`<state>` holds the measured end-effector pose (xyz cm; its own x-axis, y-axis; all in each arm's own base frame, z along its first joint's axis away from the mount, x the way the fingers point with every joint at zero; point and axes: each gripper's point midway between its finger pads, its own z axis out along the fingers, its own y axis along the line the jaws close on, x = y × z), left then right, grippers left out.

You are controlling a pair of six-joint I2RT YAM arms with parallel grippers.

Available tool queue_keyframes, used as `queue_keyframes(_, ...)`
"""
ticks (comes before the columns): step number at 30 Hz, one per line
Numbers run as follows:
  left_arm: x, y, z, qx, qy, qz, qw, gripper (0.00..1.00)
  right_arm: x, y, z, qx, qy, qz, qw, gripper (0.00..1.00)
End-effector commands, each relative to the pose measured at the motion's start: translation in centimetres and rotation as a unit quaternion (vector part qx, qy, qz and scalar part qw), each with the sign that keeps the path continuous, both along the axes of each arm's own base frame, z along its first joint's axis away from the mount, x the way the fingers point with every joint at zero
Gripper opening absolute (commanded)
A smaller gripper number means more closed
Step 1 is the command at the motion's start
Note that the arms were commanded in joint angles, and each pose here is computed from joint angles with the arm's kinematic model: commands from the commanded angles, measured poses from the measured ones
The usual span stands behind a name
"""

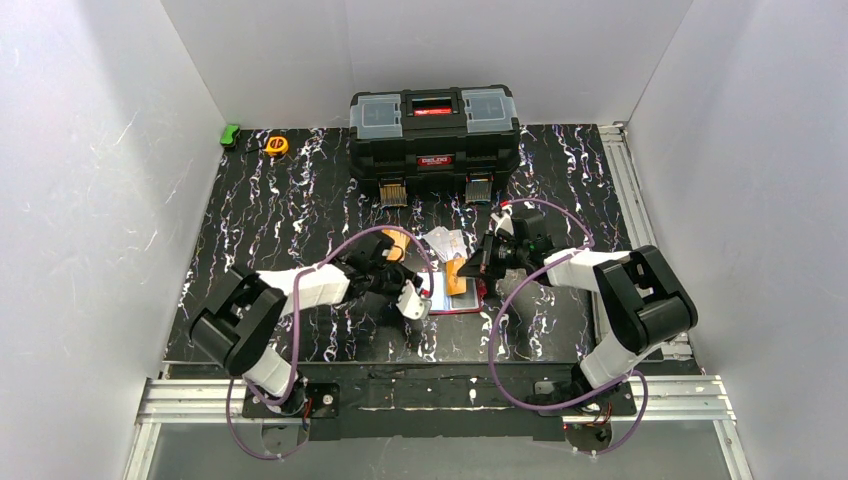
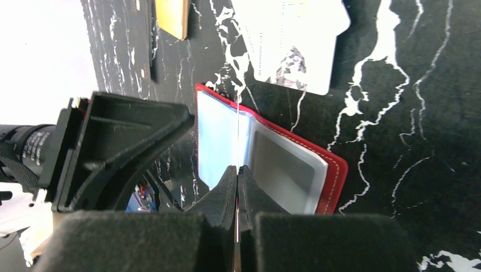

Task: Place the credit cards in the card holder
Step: Insert the credit card into the card holder.

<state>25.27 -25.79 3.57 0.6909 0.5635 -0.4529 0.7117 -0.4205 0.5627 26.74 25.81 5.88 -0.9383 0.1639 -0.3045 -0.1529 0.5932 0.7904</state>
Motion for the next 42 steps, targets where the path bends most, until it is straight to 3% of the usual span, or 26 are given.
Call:
queue_keyframes(1,3.3,-0.4,1.2,-0.019,-0.03,-0.001,0.999,0.29,0.7,0.0,-0.2,-0.007,-0.013,-0.015,1.0,0.01)
queue_keyframes(10,5.1,-0.1,0.3,0.003,-0.009,-0.009,1.0,0.39,-1.0,-0.5,-1.4,-0.026,0.004,-0.003,1.0,0.01)
queue_keyframes(21,0.0,0.4,-1.6,0.072,0.121,-0.127,0.982,0.47,-2.4,-1.4,-2.3,-0.039,0.004,0.004,0.999,0.01)
queue_keyframes(29,-0.9,1.3,-2.6,0.114,0.161,-0.153,0.968,0.47,-2.7,-1.2,-2.0,-0.031,-0.005,0.019,0.999,0.01)
queue_keyframes(42,-6.0,1.4,-2.8,0.128,0.227,-0.21,0.942,0.47,-2.9,-0.2,-1.2,-0.007,-0.018,0.066,0.998,0.01)
